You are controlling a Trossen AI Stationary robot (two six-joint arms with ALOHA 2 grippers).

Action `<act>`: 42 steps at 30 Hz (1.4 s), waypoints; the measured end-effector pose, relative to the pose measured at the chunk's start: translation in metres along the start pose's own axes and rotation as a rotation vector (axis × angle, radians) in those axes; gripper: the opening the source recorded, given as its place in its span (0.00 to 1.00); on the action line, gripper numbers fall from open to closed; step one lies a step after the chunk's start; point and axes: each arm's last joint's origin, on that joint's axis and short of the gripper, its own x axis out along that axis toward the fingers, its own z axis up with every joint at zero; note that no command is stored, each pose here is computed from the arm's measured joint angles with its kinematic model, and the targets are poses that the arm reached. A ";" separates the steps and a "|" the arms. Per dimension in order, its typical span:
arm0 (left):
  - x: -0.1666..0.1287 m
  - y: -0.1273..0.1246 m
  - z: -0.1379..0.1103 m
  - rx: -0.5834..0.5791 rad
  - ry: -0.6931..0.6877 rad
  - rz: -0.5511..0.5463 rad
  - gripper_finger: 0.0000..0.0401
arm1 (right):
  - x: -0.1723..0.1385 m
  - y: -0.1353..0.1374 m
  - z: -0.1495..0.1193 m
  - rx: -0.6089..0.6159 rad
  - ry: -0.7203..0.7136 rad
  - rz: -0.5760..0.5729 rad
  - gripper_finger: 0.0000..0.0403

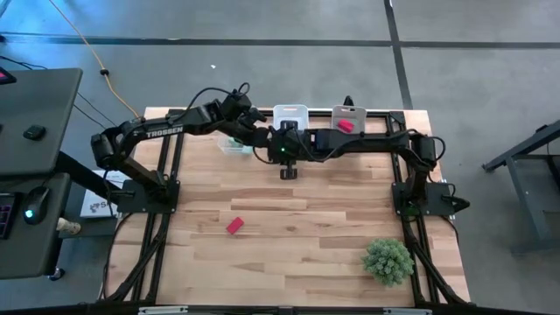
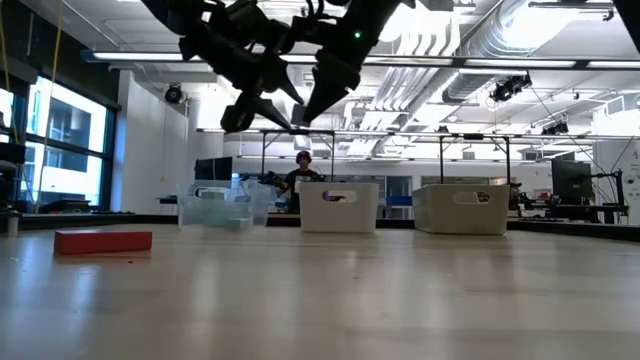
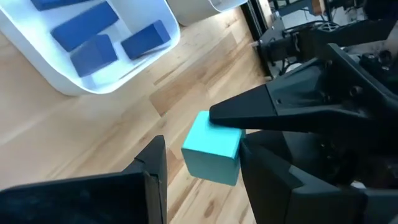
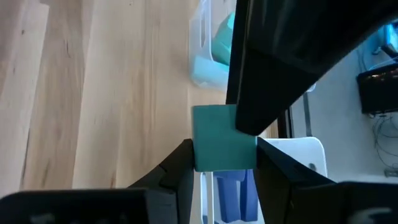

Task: Sort & place blocks by color
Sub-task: Put the light blue block into the transparent bin

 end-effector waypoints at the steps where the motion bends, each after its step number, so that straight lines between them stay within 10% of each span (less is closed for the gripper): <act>1: 0.000 0.000 0.000 -0.005 -0.002 -0.002 0.31 | -0.001 0.001 0.001 -0.002 0.001 -0.008 0.27; 26: 0.000 -0.004 0.003 -0.016 -0.025 -0.041 0.31 | -0.003 -0.002 0.008 0.206 -0.064 -0.068 0.27; 42: 0.000 -0.007 0.005 0.045 -0.020 -0.091 0.11 | -0.005 -0.001 0.009 0.217 -0.063 -0.106 0.28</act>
